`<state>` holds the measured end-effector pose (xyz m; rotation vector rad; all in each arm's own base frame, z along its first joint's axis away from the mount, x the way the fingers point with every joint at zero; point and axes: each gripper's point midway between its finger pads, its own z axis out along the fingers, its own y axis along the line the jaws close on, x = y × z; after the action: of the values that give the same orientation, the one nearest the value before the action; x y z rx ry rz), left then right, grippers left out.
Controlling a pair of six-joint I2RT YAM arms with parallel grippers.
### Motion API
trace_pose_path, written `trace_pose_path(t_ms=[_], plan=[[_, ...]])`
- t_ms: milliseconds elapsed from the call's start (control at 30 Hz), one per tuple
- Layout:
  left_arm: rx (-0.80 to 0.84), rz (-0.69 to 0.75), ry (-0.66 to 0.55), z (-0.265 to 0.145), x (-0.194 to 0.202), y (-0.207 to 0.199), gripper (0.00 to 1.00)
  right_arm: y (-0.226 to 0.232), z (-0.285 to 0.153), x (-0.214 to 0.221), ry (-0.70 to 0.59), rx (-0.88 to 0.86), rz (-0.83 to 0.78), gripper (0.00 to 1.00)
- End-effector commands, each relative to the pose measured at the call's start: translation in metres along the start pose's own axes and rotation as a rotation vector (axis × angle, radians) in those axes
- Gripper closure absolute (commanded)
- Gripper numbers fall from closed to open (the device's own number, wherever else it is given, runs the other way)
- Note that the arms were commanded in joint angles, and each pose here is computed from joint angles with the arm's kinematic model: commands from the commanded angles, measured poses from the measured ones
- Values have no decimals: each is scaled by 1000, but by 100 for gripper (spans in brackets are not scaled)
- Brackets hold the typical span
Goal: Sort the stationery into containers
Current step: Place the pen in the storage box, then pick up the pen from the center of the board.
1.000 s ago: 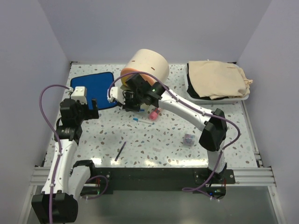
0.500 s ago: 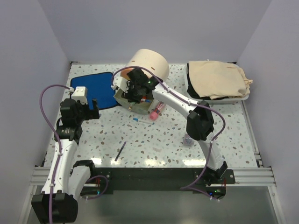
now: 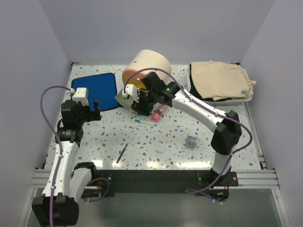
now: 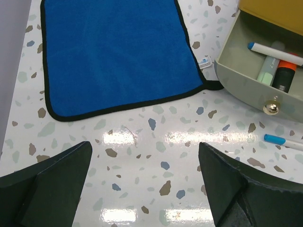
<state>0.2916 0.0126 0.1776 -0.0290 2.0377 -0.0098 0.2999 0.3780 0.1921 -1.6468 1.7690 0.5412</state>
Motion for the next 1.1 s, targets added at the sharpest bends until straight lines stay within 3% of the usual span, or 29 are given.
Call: trace_pose_path(t_ms=[0, 300, 1067], plan=[[7, 4, -43, 1, -10, -2, 0, 53, 6, 36, 29, -192, 51, 48], [3, 4, -14, 3, -6, -1, 0, 62, 36, 77, 39, -190, 63, 50], [-8, -4, 50, 21, 5, 7, 0, -2, 77, 117, 92, -27, 63, 51]])
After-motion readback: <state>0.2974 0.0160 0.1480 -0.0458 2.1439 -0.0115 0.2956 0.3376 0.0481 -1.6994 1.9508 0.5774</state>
